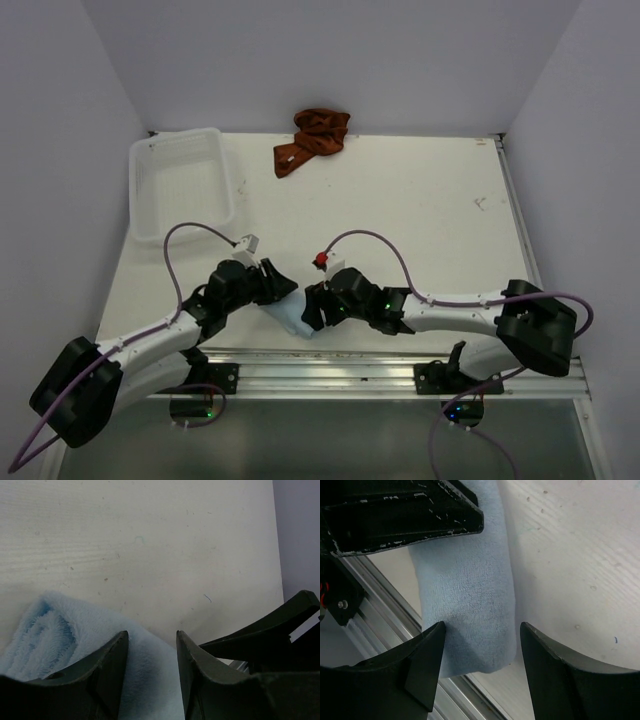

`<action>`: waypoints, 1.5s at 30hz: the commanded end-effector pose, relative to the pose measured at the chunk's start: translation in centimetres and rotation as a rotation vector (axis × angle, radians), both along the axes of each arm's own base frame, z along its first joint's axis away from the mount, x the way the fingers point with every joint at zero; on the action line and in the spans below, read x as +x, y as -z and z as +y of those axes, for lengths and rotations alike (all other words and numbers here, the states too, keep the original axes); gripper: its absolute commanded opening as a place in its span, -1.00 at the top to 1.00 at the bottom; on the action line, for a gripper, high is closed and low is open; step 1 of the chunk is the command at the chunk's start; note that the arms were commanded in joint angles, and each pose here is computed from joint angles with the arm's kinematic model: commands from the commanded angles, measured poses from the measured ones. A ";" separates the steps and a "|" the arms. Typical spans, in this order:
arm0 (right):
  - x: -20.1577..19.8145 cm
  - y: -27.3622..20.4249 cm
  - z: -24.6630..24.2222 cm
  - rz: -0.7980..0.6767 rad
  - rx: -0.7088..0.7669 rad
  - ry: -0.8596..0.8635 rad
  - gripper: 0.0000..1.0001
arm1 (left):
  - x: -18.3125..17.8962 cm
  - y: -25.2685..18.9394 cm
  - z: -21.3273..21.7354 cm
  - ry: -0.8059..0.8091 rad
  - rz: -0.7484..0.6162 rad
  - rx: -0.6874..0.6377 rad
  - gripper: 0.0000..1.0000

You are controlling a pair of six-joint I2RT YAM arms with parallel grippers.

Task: Roll the towels
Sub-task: Roll the towel

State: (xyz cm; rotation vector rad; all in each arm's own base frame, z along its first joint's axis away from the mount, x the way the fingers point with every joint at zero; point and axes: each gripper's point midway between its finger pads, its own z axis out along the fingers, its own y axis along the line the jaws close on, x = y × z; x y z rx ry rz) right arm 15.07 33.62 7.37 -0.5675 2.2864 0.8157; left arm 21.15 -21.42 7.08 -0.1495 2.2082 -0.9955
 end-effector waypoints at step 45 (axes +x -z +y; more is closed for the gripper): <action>4.2 1.2 4.7 0.056 0.135 0.393 0.08 | 2.4 -5.7 5.4 -0.220 -0.022 0.288 -0.18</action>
